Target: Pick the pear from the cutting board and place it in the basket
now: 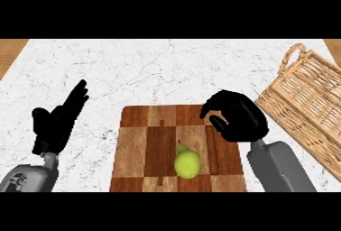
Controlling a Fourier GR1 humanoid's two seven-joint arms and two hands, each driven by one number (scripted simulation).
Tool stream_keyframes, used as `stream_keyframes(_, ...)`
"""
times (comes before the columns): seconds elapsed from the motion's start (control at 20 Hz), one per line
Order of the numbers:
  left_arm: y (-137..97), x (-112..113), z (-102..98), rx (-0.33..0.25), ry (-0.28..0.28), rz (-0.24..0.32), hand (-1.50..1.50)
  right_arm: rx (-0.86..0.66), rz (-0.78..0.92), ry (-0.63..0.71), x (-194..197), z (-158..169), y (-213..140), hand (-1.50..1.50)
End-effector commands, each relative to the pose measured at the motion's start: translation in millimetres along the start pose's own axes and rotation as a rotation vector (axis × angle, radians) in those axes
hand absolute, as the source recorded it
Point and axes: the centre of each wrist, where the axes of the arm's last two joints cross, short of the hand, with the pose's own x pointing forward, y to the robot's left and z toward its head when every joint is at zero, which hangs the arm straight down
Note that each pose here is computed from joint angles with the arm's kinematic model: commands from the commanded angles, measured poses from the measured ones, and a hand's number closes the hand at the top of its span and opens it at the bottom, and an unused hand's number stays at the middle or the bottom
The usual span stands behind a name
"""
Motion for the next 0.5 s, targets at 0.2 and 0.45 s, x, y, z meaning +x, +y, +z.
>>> stream_keyframes(0.2,10,-18,-15,0.037,0.094,-0.039,0.0,0.019,0.236,-0.076,-5,-43,97,-1.5)
stream_keyframes(0.45,6,-15,-19,0.053,0.091,-0.07,0.0,0.081,0.768,0.19,68,-52,30,-1.5)
